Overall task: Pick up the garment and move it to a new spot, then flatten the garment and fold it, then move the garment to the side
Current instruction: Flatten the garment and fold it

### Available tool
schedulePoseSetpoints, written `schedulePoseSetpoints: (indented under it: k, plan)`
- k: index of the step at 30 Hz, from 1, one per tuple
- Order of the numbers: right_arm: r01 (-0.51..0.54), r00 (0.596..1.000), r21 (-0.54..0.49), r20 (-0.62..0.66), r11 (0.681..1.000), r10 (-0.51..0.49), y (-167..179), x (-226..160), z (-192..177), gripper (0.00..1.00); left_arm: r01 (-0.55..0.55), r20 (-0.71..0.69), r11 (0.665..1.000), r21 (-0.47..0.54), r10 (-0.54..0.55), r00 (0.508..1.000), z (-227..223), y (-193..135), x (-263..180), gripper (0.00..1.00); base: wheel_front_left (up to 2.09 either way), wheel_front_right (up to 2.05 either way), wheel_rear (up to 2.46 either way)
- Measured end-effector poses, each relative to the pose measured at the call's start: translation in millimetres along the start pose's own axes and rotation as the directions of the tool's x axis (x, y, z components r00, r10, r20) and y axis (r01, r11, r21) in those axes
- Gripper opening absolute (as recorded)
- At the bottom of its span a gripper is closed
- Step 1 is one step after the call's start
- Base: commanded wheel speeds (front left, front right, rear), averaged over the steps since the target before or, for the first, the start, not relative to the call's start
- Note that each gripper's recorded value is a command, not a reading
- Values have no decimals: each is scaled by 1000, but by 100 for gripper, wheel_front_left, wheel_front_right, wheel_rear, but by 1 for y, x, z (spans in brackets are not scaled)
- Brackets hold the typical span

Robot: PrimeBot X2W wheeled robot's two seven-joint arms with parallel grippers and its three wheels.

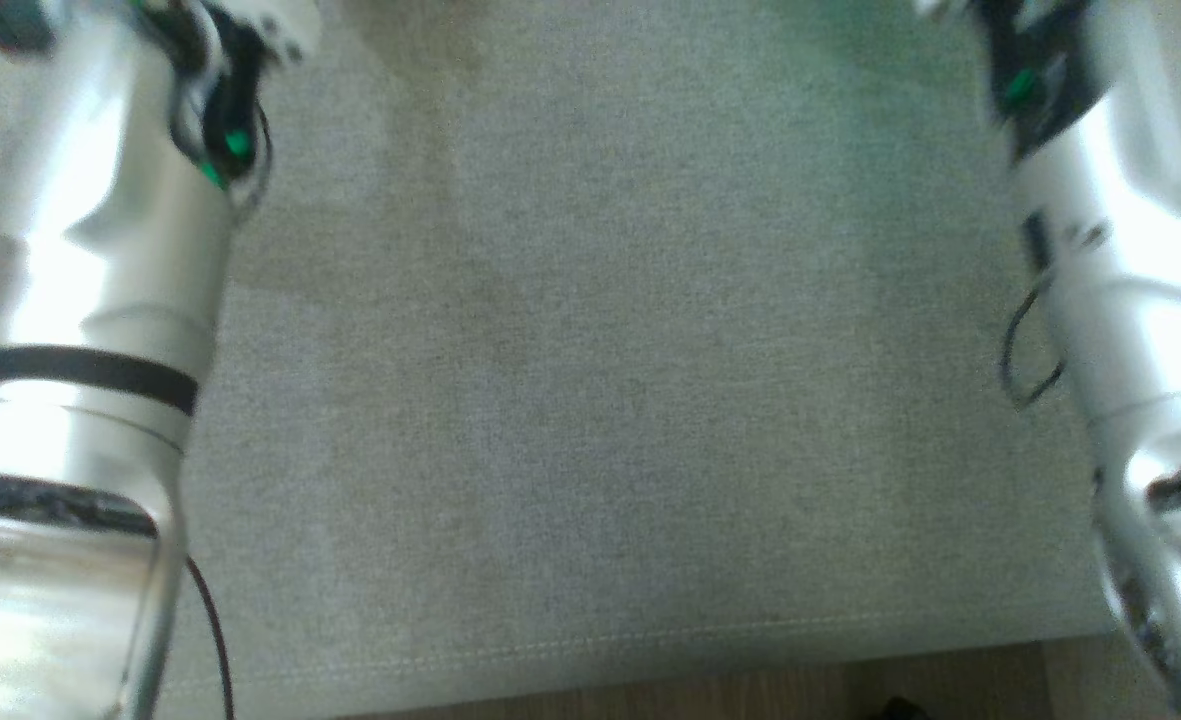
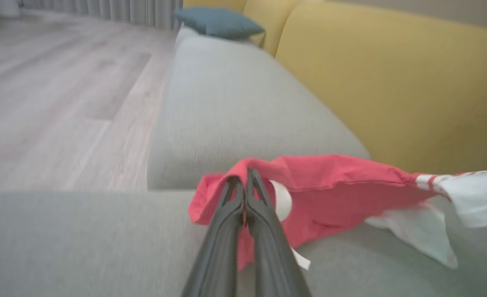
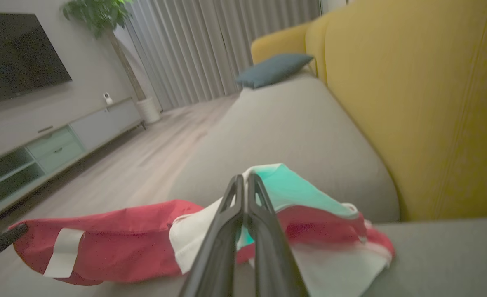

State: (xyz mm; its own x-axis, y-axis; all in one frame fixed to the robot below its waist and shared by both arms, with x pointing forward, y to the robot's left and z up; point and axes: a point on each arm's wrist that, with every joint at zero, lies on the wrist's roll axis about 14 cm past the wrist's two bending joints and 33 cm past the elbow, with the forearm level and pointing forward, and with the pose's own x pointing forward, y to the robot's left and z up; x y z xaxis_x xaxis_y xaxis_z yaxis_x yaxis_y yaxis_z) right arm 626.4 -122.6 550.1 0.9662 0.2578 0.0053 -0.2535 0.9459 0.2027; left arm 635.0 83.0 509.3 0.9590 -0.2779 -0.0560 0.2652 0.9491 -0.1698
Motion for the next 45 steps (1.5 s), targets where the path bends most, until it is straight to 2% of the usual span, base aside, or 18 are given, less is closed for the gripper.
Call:
schedulePoseSetpoints:
  k: [2, 5, 8, 11, 17, 21, 24, 29, 34, 40, 45]
  plan:
    - [20, 994, 34, -106, 999, -16, -4, -10, -51, 0, -25, -89, 999, -43, 21, 996, -41, 5, -6, 0, 0, 0, 0]
    - [58, 979, 90, -201, 994, -39, -9, -27, -106, 0, -54, -182, 994, -96, 36, 983, -86, 9, -19, 0, 0, 0, 0]
    - [81, 969, 134, -241, 988, -47, -8, -43, -135, 0, -84, -235, 988, -128, 52, 970, -111, 12, -34, 0, 0, 0, 0]
    - [96, 968, 175, -245, 980, -51, -5, -59, -147, 0, -96, -247, 985, -143, 59, 967, -119, 14, -47, 0, 0, 0, 0]
    - [126, 969, 214, -236, 969, -74, -14, -111, -156, 0, -79, -142, 987, -137, 59, 988, -99, 14, -74, 0, 0, 0, 0]
    - [176, 970, 262, -210, 949, -123, -26, -154, -149, 0, -74, -105, 993, -91, 65, 992, -97, 17, -115, 0, 0, 0, 0]
    - [211, 956, 278, -258, 937, -139, -29, -191, -152, 0, -64, -104, 995, -83, 55, 993, -102, 10, -152, 0, 0, 0, 0]
    - [274, 912, 285, -381, 918, -154, -28, -252, -157, 0, -84, -106, 994, -72, 76, 991, -101, 6, -202, 0, 0, 0, 0]
    - [334, 839, 255, -520, 908, -162, -19, -303, -158, 0, -118, -158, 990, -76, 105, 982, -97, -3, -241, 0, 0, 0, 0]
    - [371, 775, 213, -608, 904, -174, -13, -333, -146, 0, -148, -218, 985, -94, 125, 968, -87, -12, -272, 0, 0, 0, 0]
    - [388, 749, 189, -636, 902, -189, -16, -344, -139, 0, -159, -258, 981, -107, 127, 958, -84, -18, -287, 0, 0, 0, 0]
